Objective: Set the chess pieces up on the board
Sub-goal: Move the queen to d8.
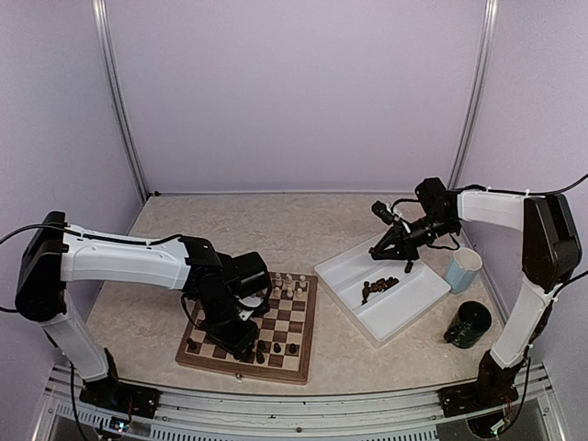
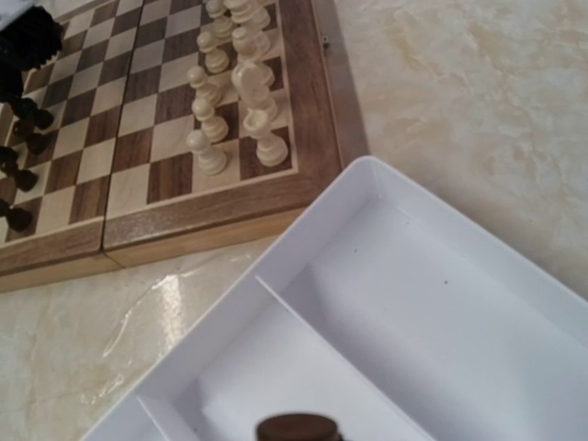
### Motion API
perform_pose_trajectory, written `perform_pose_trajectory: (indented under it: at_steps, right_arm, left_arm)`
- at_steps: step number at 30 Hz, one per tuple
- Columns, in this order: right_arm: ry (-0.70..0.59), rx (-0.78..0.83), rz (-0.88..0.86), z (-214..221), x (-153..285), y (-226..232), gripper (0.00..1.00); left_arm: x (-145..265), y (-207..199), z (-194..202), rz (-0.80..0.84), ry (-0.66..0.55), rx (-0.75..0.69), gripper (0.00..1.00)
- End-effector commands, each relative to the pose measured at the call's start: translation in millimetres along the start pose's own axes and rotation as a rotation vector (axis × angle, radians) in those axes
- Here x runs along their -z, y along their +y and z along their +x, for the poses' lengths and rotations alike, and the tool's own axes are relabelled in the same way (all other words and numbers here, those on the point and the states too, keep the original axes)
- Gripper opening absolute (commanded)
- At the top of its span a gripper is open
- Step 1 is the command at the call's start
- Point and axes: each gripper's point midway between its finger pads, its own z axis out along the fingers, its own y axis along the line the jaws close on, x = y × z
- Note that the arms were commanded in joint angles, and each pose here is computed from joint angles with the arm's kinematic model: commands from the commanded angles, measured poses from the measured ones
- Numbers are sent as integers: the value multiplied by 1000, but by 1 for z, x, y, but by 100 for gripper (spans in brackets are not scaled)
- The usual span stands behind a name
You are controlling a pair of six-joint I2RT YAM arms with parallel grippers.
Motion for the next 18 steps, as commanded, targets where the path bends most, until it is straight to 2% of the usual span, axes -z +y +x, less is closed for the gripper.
perform_pose_trajectory:
  at_steps: [1, 18]
  right_arm:
    - [13, -1, -24, 3, -4, 4, 3]
    - [16, -1, -25, 3, -5, 4, 3]
  left_arm:
    - [1, -14, -12, 35, -22, -43, 41]
    - [-5, -23, -19, 48, -17, -63, 39]
